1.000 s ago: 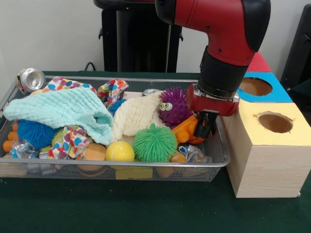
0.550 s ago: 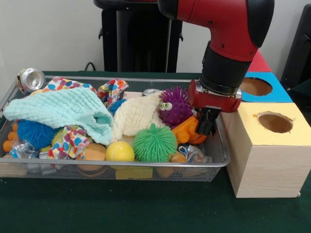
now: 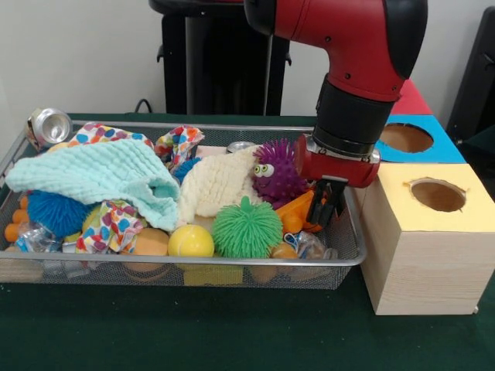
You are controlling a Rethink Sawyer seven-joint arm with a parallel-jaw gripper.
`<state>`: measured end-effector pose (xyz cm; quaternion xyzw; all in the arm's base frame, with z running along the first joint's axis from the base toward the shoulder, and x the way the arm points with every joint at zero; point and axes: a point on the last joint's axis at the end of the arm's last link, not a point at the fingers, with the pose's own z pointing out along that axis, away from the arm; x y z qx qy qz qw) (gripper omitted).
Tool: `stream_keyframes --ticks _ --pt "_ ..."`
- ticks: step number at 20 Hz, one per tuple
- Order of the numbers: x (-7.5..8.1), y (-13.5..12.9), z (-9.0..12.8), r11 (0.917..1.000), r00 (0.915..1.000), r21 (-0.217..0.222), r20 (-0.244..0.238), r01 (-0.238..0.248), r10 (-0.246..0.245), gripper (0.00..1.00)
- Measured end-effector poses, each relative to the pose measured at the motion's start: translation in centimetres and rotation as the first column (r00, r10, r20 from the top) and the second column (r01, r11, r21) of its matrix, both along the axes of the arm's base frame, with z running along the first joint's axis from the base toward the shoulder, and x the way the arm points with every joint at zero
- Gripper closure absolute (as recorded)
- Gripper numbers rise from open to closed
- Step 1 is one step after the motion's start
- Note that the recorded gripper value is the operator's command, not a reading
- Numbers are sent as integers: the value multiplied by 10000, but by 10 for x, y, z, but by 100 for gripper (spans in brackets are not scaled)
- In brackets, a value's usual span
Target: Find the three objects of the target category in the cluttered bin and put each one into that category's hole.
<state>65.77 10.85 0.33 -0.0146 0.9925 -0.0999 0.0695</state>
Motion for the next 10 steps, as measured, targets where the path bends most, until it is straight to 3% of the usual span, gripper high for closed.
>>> stream_keyframes --ticks 10 --pt "-4 -2 -10 10000 10000 -45 -32 -6 6 100"
